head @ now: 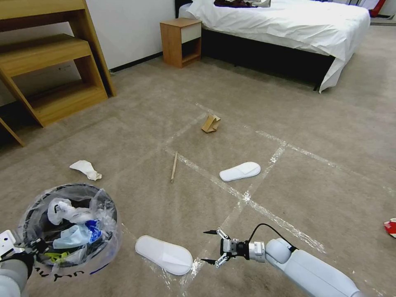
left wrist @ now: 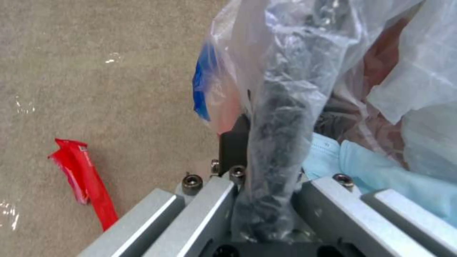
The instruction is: Pick up the trash bin and place the garbage on the floor into it.
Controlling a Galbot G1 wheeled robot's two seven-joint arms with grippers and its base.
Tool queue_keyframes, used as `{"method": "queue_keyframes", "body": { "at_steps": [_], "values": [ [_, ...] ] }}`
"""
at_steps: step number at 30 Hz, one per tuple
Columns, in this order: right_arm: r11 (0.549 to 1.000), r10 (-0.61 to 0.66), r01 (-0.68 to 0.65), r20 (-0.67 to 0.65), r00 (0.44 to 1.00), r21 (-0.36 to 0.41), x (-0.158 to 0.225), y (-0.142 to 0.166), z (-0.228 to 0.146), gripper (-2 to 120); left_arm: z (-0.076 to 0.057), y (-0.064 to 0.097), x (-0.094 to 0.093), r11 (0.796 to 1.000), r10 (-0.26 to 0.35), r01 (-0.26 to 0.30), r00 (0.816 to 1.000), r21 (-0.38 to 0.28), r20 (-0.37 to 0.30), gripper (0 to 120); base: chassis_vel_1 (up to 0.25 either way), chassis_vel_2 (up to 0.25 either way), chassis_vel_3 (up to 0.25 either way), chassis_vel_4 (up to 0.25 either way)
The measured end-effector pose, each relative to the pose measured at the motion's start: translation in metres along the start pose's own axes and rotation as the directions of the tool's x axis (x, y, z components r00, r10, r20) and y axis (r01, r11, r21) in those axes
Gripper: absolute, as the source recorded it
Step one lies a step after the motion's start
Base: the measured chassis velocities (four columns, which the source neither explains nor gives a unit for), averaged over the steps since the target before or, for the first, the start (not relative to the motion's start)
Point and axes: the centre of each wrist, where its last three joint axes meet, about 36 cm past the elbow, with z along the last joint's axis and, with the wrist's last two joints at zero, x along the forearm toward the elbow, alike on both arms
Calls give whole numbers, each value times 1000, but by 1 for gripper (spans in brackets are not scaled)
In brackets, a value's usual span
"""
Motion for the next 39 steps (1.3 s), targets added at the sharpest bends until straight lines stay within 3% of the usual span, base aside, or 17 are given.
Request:
{"method": "queue_keyframes", "body": {
  "at_steps": [18, 29, 39],
  "values": [
    [991, 95, -89, 52, 994, -99, -54, -37, -20, 100, -2, 0, -5, 1000, 1, -1, 1000, 2, 1, 0, 0, 0, 0, 0],
    [988, 60, -50, 63, 996, -148, -93, -25, -25, 100, -3, 0, -8, 1000, 0, 0, 1000, 2, 1, 0, 0, 0, 0, 0],
    [987, 26, -18, 51, 998, -158, -90, -15, -23, 100, 0, -1, -8, 1000, -4, 4, 1000, 4, -4, 0, 0, 0, 0, 0]
  ]
}}
